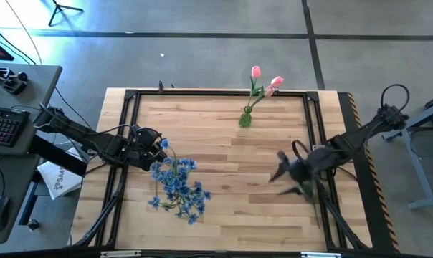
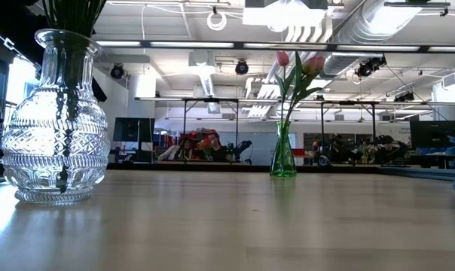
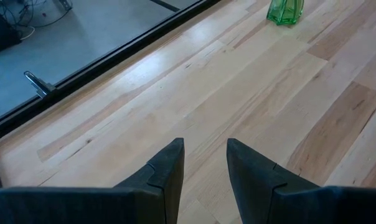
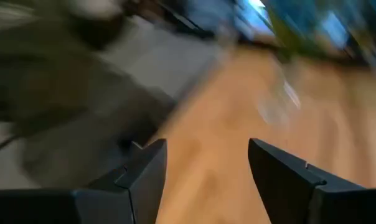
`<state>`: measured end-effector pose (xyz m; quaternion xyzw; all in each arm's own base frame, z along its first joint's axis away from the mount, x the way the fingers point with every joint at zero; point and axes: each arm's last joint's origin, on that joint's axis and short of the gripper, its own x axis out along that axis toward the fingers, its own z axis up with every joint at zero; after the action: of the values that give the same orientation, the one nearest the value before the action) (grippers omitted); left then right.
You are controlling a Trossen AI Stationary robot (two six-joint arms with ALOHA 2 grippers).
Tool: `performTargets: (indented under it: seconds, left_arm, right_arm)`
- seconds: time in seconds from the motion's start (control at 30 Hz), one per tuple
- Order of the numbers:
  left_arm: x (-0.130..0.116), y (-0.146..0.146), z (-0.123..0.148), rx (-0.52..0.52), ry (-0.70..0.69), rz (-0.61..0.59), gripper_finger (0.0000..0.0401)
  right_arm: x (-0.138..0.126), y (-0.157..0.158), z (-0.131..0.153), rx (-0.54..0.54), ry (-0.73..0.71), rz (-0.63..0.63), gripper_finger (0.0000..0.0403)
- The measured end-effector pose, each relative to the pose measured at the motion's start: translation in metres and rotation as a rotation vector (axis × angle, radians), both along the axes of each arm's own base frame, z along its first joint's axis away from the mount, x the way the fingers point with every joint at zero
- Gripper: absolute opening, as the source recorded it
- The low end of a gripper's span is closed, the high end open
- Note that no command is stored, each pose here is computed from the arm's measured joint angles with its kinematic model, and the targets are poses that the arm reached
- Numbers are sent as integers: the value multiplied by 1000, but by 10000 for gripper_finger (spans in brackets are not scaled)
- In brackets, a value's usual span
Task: Sort flowers into vase by color
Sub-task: Put the blue flowers into the transparent vase
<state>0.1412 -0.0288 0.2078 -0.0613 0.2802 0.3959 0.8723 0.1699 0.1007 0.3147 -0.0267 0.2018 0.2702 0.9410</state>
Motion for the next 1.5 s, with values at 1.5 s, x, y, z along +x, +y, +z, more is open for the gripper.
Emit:
performTargets:
  seconds: [1.5]
  left_arm:
    - [0,0,0,-2,1,-1,110]
  right_arm:
    - [-17,9,-115,124,1483,-1326,220]
